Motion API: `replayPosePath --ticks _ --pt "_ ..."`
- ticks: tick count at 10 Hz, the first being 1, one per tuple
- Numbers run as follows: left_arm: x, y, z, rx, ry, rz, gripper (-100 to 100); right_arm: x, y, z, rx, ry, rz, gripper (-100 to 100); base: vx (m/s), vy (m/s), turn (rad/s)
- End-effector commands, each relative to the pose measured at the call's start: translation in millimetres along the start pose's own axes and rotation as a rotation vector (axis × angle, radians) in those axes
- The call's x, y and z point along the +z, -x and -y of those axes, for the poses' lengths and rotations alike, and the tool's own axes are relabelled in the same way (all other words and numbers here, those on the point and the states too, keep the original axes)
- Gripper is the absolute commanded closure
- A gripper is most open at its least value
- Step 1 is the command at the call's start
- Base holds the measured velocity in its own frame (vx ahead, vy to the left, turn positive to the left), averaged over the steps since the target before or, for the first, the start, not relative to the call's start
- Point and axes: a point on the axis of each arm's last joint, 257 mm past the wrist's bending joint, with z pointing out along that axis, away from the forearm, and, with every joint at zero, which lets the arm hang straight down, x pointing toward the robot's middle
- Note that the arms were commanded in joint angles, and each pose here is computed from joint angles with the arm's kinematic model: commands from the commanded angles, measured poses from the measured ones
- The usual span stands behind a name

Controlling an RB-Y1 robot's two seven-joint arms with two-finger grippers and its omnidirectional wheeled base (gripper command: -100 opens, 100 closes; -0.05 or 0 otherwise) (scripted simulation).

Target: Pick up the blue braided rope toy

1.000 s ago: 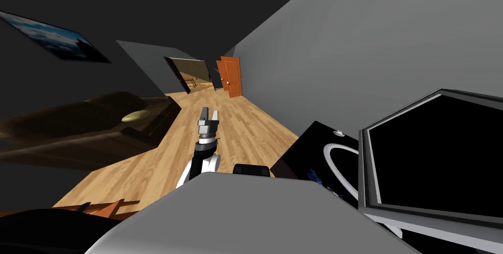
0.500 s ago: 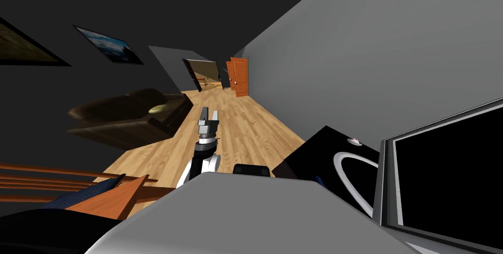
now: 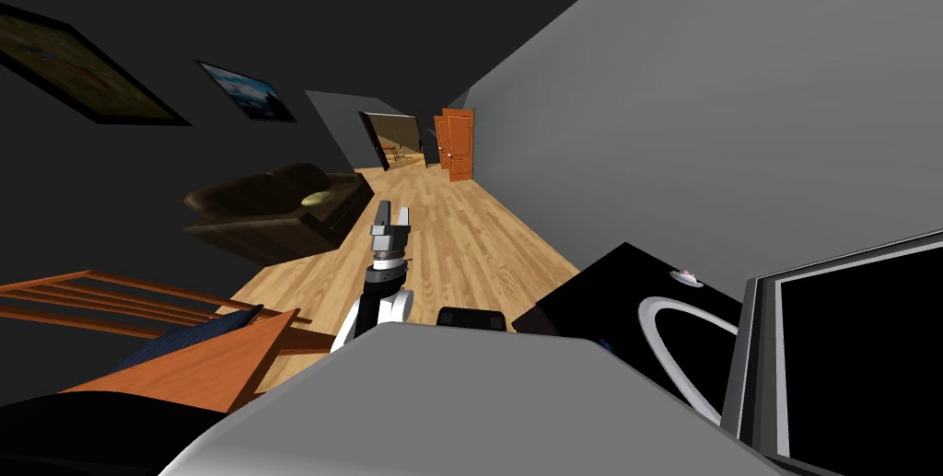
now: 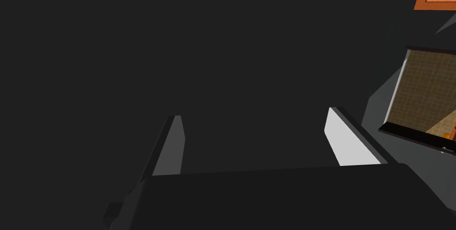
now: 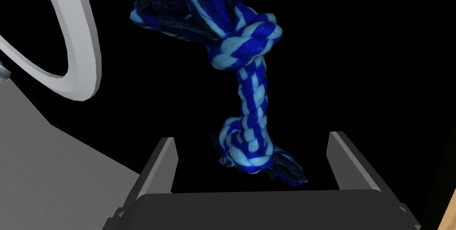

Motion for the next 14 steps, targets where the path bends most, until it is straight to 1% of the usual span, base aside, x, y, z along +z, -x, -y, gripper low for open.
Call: replayPosePath --ticks 1,2,4,5,6,10,11,12,14 --pt "0.0 0.0 0 0.000 0.000 0.000 0 0.0 0 0 0.000 0.000 0.000 0 0.000 0.000 0.000" --pt "0.0 0.0 0 0.000 0.000 0.000 0 4.7 10 -14 0.005 -0.002 -0.003 -100 -0.024 -0.067 0.040" --pt "0.0 0.0 0 0.000 0.000 0.000 0 8.9 20 -28 0.008 -0.004 -0.005 -100 -0.034 -0.124 0.048" --pt "0.0 0.0 0 0.000 0.000 0.000 0 6.3 17 -23 0.008 -0.003 -0.003 -100 -0.012 -0.057 0.015" --pt "0.0 0.0 0 0.000 0.000 0.000 0 6.5 17 -23 0.008 -0.005 -0.005 100 -0.002 -0.011 0.000" --pt "0.0 0.0 0 0.000 0.000 0.000 0 6.6 18 -23 0.010 -0.005 -0.004 100 0.000 0.000 0.000" --pt "0.0 0.0 0 0.000 0.000 0.000 0 6.6 18 -23 0.010 -0.005 -0.004 0 0.000 0.000 0.000" --pt "0.0 0.0 0 0.000 0.000 0.000 0 8.1 18 -25 0.008 -0.004 -0.005 100 0.000 0.011 -0.016" --pt "0.0 0.0 0 0.000 0.000 0.000 0 1.9 4 -5 0.002 -0.001 -0.001 100 0.028 0.090 -0.048"
